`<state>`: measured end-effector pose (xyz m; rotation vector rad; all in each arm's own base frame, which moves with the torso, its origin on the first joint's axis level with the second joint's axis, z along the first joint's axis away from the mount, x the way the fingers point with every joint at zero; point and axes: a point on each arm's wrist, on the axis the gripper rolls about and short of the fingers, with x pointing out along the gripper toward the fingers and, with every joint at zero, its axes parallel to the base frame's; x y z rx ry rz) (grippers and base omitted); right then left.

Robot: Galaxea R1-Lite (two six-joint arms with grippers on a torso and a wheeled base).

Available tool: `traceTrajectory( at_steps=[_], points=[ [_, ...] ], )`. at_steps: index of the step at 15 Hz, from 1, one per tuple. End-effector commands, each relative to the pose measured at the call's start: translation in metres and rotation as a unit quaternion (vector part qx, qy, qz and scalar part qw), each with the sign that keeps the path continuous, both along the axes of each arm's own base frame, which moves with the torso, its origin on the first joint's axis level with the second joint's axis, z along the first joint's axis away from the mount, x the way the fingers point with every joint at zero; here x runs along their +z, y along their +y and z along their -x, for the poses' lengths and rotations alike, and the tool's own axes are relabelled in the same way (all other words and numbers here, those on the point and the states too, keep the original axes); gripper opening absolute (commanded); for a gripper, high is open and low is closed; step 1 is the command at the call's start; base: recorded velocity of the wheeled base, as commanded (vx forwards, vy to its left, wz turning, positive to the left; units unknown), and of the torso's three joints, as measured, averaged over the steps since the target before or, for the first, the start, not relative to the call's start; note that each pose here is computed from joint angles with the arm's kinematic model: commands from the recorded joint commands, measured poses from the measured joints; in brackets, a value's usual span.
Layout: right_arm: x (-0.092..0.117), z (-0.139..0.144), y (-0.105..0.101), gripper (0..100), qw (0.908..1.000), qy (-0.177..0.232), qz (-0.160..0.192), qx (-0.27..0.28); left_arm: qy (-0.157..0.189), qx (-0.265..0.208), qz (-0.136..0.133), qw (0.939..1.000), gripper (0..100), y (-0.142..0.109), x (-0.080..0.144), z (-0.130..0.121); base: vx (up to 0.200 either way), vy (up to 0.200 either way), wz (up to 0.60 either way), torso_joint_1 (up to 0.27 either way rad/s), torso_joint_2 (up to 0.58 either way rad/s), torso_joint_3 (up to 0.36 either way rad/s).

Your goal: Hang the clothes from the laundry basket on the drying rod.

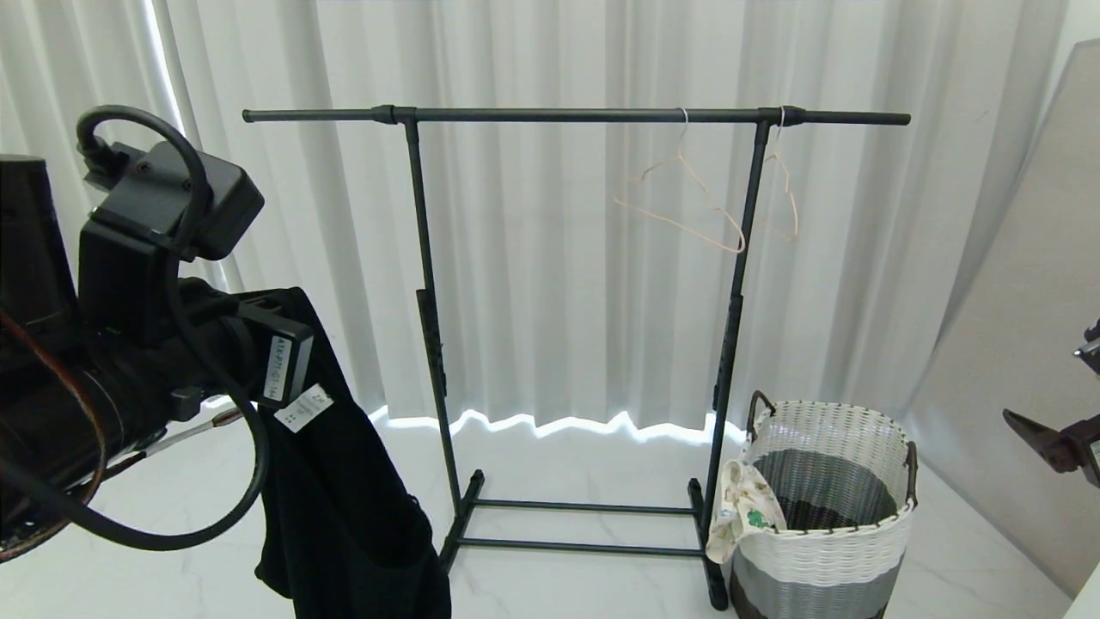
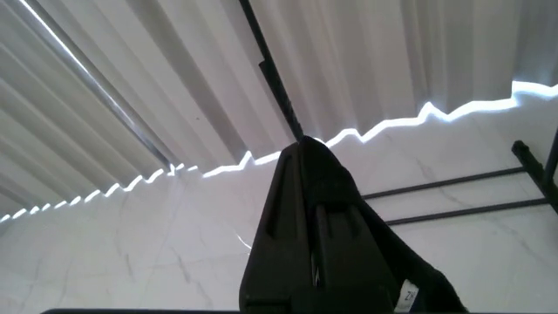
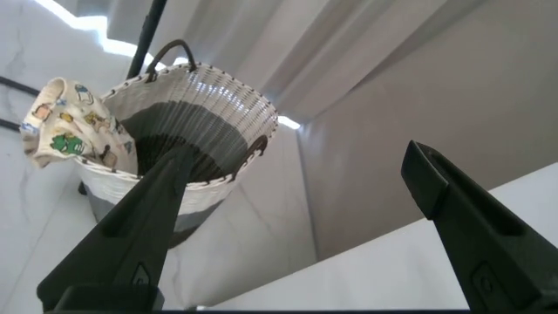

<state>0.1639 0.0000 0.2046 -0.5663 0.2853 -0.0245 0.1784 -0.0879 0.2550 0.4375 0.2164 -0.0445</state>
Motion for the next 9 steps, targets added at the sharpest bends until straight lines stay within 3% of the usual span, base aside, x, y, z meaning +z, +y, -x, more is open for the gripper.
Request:
traceTrajectory(
  at_steps=[1, 4, 9],
  points=[
    [0.001, 0.001, 0.0, 100, 1.0, -0.003, -0.004, 0.001, 0.012, -0.001, -0.005, 0.9999, 0, 0.001, -0.009, 0.003, 0.0, 0.0, 0.0, 0.149, -0.45, -0.286],
    [0.007, -0.004, 0.001, 100, 0.9995, -0.012, -0.03, -0.001, 0.023, -0.008, -0.01, 0.9997, 0, 0.007, -0.02, 0.015, 0.0, 0.0, 0.0, 0.168, -0.45, -0.29],
    [0.031, -0.039, 0.002, 100, 0.9887, -0.045, -0.14, -0.028, 0.018, -0.009, -0.016, 0.9997, 0, 0.009, -0.018, 0.017, 0.0, 0.0, 0.0, 0.195, -0.48, -0.287]
  ],
)
